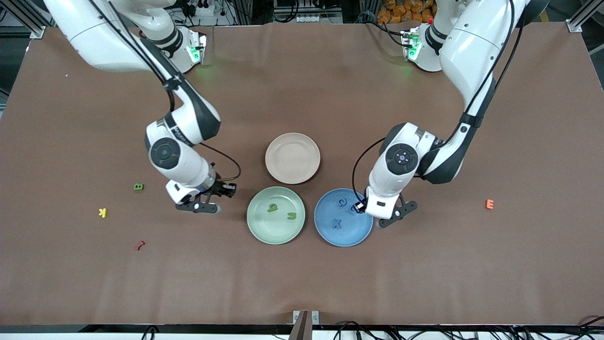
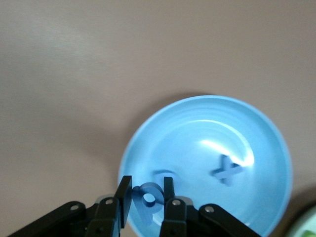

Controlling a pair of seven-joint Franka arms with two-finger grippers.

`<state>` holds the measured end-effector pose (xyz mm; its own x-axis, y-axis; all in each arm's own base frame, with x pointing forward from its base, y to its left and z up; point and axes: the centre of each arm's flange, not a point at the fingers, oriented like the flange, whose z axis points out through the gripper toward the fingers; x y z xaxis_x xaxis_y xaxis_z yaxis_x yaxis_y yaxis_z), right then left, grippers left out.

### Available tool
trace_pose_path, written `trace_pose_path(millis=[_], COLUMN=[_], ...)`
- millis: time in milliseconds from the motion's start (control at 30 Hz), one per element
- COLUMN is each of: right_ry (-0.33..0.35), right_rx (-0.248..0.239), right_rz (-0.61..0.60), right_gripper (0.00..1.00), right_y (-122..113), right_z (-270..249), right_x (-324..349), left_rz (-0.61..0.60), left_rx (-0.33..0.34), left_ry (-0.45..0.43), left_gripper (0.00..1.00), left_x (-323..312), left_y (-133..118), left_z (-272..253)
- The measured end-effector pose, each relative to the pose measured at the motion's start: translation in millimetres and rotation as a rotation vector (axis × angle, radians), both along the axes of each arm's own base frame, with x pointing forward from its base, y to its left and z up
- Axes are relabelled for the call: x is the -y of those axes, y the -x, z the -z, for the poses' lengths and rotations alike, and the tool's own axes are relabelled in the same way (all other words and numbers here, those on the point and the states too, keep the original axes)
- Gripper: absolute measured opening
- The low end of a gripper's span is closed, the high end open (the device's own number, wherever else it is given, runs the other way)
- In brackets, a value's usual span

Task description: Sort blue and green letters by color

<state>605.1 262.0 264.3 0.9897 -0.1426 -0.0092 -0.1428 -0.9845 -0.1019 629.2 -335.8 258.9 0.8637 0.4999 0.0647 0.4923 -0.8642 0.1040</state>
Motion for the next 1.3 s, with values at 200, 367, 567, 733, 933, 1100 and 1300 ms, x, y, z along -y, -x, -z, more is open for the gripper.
trace_pose_path(millis=[200, 367, 567, 733, 933, 1100, 1300], right_ry=[-0.016, -0.039, -0.061, -0.076, -0.074, -0.076, -0.085], right_rx=[-0.002, 0.001, -0.006, -0.010, -0.001, 0.004, 0.011], right_rz=[0.070, 0.117, 0.176, 0.213, 0.228, 0.234, 0.242], right_gripper=[0.32, 0.32, 0.32, 0.32, 0.32, 0.32, 0.33], right_y=[3, -2, -8, -12, -19, -25, -33], right_z=[-1, -1, 6, 14, 24, 29, 30], right_x=[-32, -57, -78, -96, -108, -110, -109], left_rz=[-0.022, -0.019, -0.024, -0.025, 0.020, 0.061, 0.141], left_rx=[0.062, 0.092, 0.119, 0.128, 0.153, 0.164, 0.137], left_ry=[0.053, 0.034, 0.000, -0.005, -0.019, -0.034, -0.077], left_gripper=[0.30, 0.30, 0.30, 0.32, 0.59, 0.82, 1.00], left_x=[14, 17, 20, 18, 10, -7, -42], left_y=[-5, -9, -16, -22, -31, -42, -49], left_z=[7, 25, 43, 47, 39, 33, 30])
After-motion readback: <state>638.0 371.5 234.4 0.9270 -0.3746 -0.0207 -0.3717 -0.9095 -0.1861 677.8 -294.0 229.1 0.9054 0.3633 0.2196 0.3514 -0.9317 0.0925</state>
